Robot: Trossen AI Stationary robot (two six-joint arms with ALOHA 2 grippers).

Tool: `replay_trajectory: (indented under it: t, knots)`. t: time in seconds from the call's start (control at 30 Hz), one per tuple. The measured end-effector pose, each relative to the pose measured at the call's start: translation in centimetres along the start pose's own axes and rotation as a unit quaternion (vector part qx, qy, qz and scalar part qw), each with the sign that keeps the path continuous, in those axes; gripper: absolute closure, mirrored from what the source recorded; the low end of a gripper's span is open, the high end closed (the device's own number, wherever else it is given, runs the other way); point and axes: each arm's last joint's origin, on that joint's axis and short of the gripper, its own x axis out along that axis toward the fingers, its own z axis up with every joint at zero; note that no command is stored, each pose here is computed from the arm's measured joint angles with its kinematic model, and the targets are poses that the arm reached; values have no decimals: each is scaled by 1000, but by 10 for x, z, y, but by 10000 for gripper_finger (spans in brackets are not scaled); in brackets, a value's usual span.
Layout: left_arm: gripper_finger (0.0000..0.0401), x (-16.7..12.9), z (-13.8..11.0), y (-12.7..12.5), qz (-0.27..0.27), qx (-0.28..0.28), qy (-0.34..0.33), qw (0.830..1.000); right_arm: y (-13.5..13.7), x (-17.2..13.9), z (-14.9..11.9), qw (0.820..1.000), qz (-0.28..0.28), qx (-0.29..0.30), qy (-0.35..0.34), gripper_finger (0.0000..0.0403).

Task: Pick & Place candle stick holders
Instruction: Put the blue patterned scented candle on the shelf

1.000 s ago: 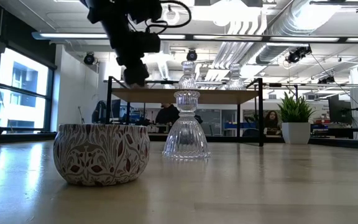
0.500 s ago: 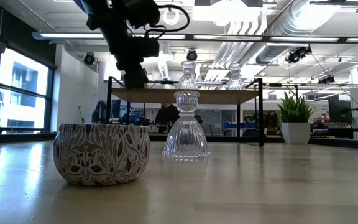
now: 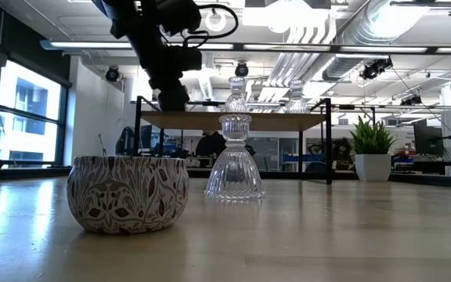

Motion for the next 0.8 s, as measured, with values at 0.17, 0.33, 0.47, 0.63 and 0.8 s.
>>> replay_trajectory:
  t: [0.17, 0.33, 0.47, 0.63, 0.8]
  knots:
    - [249, 0, 0, 0, 4, 0, 2, 1000, 0, 0, -1, 1000, 0, -2, 2, 94]
    - [249, 0, 1, 0, 2, -4, -2, 1000, 0, 0, -1, 1000, 0, -1, 2, 94]
    - [249, 0, 2, 0, 1, -9, -6, 1000, 0, 0, -1, 1000, 0, -1, 2, 94]
    - [249, 0, 1, 0, 0, -8, -6, 1000, 0, 0, -1, 1000, 0, -1, 2, 94]
    - [249, 0, 2, -1, -14, -11, -11, 1000, 0, 0, -1, 1000, 0, 1, 2, 94]
